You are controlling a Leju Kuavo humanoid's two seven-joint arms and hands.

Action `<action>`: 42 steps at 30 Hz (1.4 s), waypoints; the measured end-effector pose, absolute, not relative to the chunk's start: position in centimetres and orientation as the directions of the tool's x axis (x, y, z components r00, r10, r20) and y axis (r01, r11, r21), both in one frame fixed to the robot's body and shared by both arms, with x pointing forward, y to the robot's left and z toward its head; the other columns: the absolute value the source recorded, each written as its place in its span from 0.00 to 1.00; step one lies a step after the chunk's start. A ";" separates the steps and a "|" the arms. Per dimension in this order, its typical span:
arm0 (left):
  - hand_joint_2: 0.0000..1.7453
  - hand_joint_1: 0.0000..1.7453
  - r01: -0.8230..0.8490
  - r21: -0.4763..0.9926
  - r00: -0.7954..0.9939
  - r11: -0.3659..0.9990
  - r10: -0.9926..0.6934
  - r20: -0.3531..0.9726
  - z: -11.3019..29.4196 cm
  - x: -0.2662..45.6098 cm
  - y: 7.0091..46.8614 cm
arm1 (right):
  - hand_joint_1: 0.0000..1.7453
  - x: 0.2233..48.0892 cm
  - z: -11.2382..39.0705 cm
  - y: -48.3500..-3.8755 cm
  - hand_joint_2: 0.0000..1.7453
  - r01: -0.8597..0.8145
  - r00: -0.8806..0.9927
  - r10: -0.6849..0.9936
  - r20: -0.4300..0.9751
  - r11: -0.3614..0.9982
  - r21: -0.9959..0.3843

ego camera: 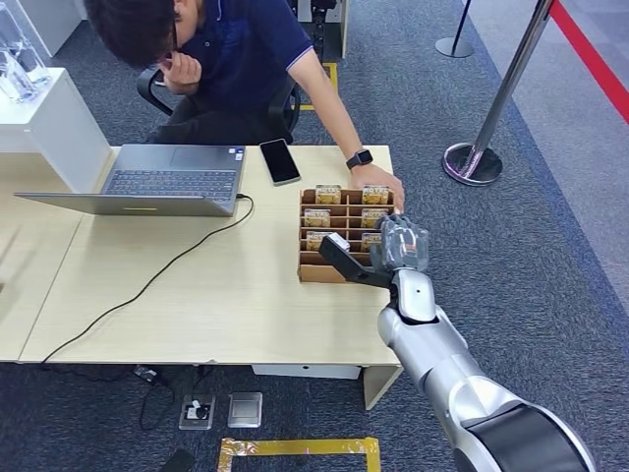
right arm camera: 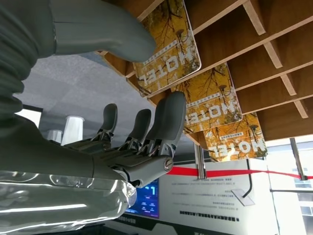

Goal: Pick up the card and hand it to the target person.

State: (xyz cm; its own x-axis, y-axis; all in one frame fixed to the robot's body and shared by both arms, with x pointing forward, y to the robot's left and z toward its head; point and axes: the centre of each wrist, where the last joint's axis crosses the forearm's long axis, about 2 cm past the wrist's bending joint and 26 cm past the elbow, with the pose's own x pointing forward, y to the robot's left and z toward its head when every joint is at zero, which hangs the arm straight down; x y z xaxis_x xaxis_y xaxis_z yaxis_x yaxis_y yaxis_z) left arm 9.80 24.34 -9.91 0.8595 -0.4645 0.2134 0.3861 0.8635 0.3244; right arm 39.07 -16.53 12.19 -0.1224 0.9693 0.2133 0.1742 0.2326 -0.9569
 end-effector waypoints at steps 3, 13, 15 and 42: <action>0.00 0.00 0.389 0.324 0.858 0.863 -0.467 0.213 -9.9 9.8 24.3 | 0.52 39.1 12.2 -16.5 1.00 0.173 -0.120 0.970 0.213 0.232 -0.957; 0.00 0.00 0.391 0.319 0.857 0.863 -0.468 0.216 -9.9 9.8 24.3 | 0.96 39.0 12.0 -16.5 1.00 0.165 -0.119 0.970 0.210 0.228 -0.959; 0.00 0.00 0.392 0.316 0.856 0.864 -0.469 0.219 -9.9 9.8 24.3 | 1.00 39.0 12.0 -16.6 1.00 0.164 -0.119 0.970 0.210 0.228 -0.960; 0.00 0.00 0.382 0.317 0.856 0.868 -0.462 0.233 -9.9 9.8 24.3 | 1.00 41.0 18.0 -19.4 1.00 0.318 -0.261 0.867 0.425 0.493 -0.810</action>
